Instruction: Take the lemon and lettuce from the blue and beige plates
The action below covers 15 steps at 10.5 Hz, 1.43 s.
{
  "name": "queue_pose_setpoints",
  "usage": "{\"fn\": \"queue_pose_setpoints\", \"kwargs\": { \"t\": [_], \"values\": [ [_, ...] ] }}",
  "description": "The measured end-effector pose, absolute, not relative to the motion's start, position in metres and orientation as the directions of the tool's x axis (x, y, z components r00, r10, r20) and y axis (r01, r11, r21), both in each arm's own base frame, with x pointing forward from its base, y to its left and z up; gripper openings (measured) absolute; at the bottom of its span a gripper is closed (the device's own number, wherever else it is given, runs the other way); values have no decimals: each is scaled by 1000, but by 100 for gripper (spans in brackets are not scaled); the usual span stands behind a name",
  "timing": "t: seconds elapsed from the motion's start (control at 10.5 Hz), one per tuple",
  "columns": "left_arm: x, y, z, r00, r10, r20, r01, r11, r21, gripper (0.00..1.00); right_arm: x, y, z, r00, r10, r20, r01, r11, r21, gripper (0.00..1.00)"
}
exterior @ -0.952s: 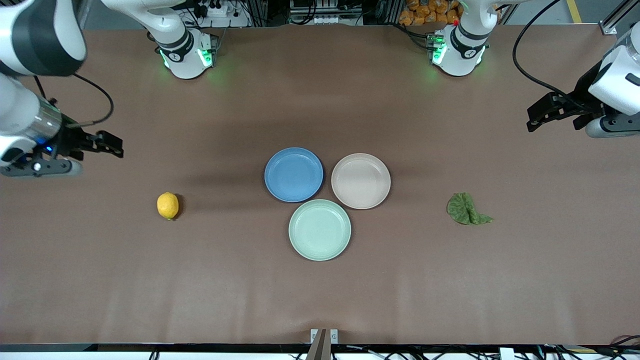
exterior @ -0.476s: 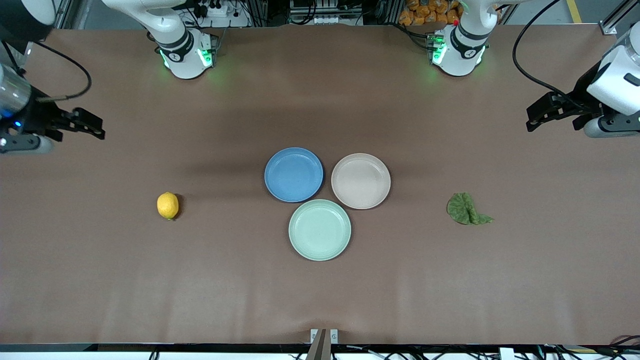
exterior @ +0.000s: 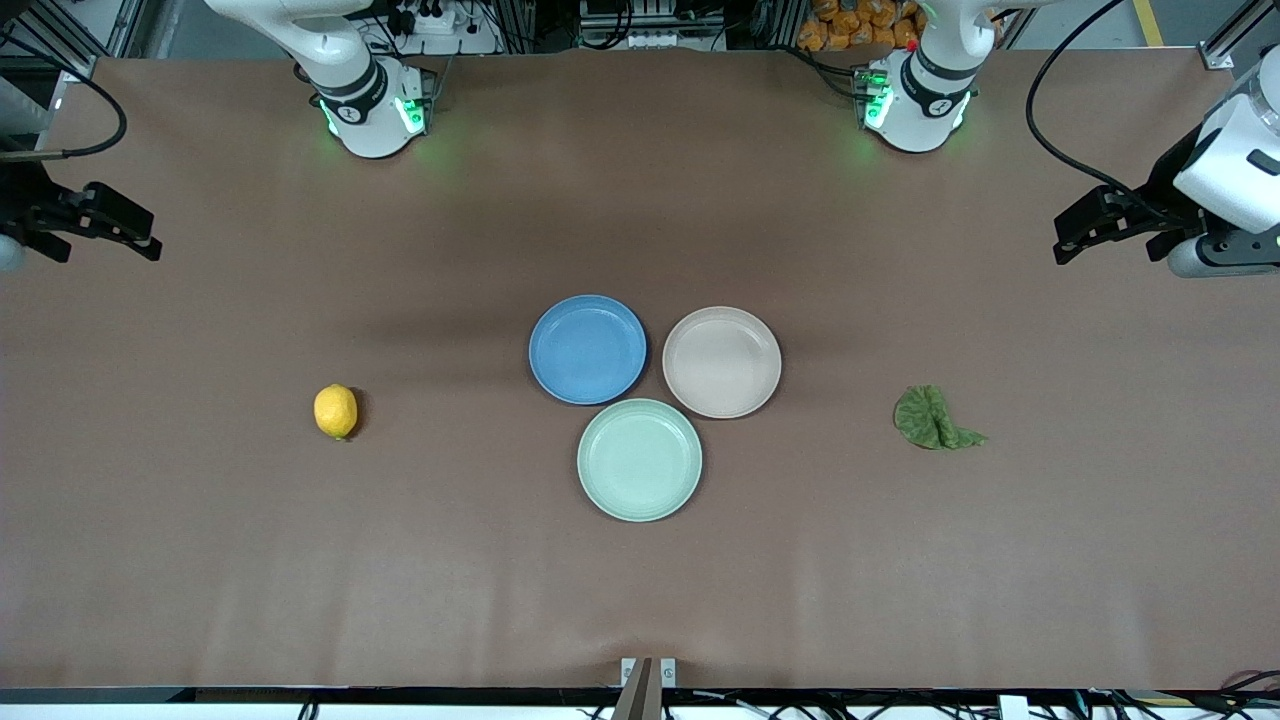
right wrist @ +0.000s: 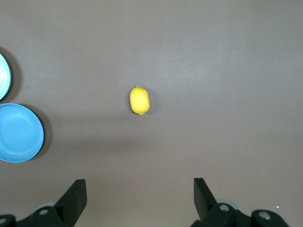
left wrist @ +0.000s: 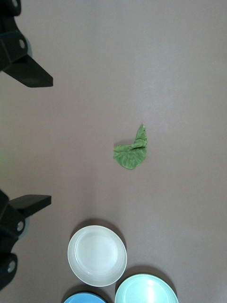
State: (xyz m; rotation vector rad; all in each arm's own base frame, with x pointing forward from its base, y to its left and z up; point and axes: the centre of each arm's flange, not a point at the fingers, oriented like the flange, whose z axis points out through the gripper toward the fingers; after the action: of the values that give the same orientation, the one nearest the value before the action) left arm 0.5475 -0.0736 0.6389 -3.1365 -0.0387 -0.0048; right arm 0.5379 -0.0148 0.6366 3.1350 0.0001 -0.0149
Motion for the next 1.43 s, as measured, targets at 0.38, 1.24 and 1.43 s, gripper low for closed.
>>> {"fn": "queue_pose_setpoints", "kwargs": {
  "t": [0.38, 1.24, 1.43],
  "values": [
    [548, -73, 640, 1000, 26, 5, 26, -1000, -5, 100, 536, -36, 639, 999, -39, -16, -39, -999, 5, 100],
    [548, -71, 642, 1000, 29, 10, 29, -1000, -4, 100, 539, -26, 635, 999, -22, -49, -21, -1000, 6, 100],
    [548, -71, 643, 1000, 29, 11, 29, -1000, -4, 100, 539, -25, 635, 999, -19, -49, -19, -1000, 6, 100]
  ]
}}
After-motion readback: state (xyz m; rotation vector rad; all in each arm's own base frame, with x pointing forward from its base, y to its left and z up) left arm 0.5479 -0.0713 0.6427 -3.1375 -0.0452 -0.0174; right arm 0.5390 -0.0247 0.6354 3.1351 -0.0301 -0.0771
